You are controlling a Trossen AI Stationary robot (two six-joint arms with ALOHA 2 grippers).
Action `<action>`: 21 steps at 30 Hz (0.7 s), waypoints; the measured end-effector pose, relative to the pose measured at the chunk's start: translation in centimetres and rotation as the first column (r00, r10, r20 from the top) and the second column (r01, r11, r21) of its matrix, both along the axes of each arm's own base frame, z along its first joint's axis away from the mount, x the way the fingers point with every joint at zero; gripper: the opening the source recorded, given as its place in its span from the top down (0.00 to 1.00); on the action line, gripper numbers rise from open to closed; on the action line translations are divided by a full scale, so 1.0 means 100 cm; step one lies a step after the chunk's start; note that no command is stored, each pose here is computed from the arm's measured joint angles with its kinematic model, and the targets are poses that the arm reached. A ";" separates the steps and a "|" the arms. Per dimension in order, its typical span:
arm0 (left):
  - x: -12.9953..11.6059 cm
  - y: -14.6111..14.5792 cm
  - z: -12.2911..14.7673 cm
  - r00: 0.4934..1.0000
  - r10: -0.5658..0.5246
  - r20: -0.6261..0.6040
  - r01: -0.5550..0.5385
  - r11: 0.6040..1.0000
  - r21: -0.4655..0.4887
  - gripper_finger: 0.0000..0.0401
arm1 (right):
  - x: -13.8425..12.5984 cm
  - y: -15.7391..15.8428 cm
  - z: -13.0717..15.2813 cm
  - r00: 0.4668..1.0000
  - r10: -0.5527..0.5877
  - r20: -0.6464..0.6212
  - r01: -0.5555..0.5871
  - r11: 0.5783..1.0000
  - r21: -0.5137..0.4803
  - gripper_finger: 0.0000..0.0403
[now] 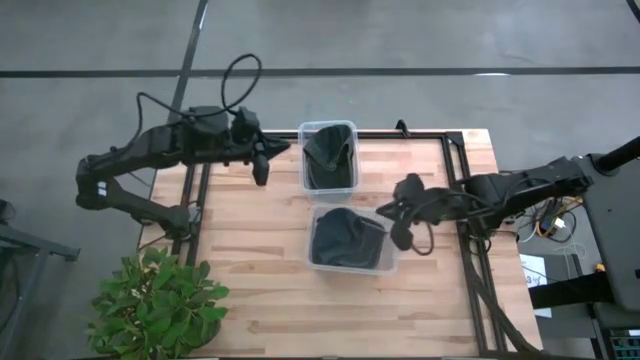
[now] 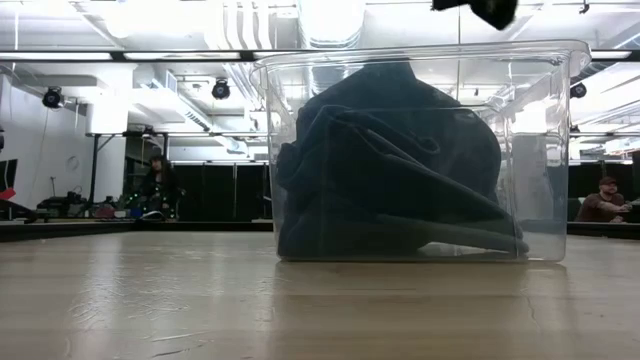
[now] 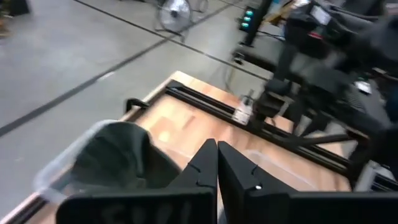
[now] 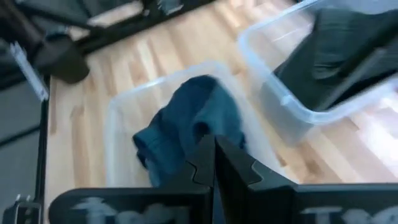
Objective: Pick & Place hat
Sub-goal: Return to Home Position
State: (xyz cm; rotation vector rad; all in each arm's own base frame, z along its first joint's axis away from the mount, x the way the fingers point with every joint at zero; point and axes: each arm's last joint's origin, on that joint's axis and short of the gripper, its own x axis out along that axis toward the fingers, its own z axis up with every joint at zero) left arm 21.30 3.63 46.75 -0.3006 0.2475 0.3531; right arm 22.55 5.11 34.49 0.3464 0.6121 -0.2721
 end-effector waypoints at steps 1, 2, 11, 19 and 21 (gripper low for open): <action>0.002 0.000 -0.004 1.000 -0.021 0.006 0.021 1.000 -0.006 0.99 | -0.006 -0.001 -0.002 1.000 -0.020 0.019 0.020 1.000 0.001 0.98; 0.004 -0.001 -0.009 0.999 -0.039 0.011 0.039 0.999 -0.015 0.99 | -0.012 -0.003 -0.004 0.998 -0.046 0.034 0.046 0.999 0.008 0.98; 0.015 0.001 -0.074 0.981 -0.028 -0.191 0.023 0.999 -0.029 1.00 | -0.059 -0.017 -0.013 0.997 -0.051 0.063 0.050 0.999 0.012 0.98; 0.039 0.001 -0.134 0.992 -0.123 -0.026 0.123 0.992 -0.008 1.00 | -0.069 -0.024 -0.040 0.980 -0.126 0.157 0.148 0.979 -0.141 0.98; 0.040 -0.001 -0.142 0.982 -0.186 0.029 0.186 0.983 -0.007 1.00 | -0.071 -0.024 -0.048 0.980 -0.109 0.164 0.134 0.980 -0.150 0.98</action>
